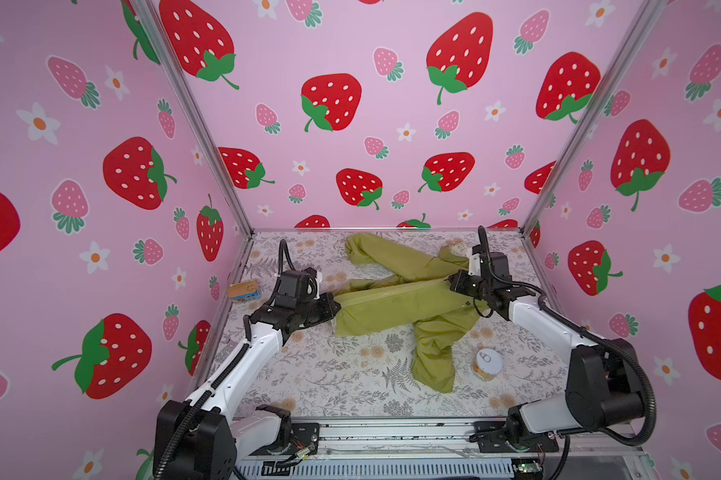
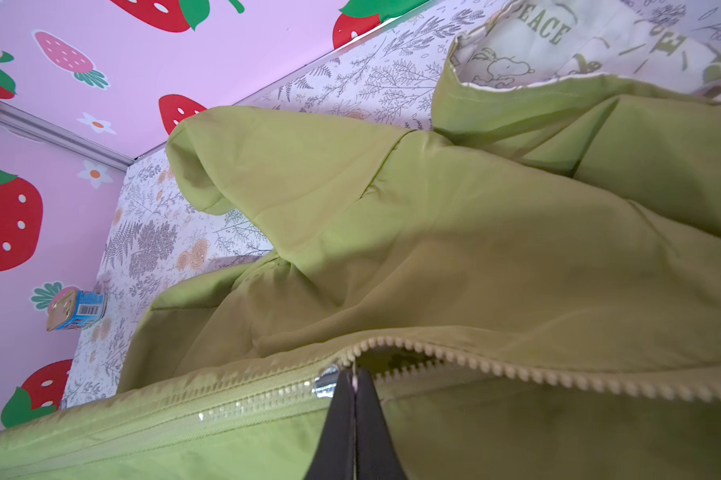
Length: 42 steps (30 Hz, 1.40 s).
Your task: Zip up the jacket
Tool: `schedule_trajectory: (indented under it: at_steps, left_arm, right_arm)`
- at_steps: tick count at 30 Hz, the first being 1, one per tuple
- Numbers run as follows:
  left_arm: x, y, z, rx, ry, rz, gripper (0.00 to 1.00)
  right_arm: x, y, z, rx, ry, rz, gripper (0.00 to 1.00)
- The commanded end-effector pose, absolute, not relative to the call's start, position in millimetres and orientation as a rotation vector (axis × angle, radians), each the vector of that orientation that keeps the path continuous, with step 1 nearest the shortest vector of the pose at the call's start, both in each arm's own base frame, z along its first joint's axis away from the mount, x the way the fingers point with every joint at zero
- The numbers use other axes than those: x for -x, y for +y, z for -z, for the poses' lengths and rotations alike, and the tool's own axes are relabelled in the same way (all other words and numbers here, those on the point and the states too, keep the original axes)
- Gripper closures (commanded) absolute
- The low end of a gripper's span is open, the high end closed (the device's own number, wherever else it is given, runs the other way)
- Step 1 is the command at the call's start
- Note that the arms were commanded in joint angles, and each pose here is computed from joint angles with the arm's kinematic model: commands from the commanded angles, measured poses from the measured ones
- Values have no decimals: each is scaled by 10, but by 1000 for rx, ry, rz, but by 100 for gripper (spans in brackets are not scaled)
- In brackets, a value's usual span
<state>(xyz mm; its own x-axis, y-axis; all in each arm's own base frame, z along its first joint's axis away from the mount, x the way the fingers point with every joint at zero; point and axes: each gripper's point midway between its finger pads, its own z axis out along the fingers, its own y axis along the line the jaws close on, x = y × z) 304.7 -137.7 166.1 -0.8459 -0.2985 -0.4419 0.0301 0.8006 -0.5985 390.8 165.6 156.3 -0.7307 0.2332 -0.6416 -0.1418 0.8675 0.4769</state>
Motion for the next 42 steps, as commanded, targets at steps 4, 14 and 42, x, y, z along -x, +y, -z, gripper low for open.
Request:
schedule_trajectory:
  at_steps: [4,14,42]
  left_arm:
    - [-3016,-1183,-1588,267,2463,746,100]
    - [-3027,-1003,-1548,344,2457,696,100]
    - [-3174,-727,-1629,455,2407,668,100]
  right_arm:
    - [-4061,1385,-1603,-117,2290,-535,100]
    - [-4163,1109,-1680,-174,2276,-455,100]
    - [-4398,237,-1748,-389,2243,-338,100]
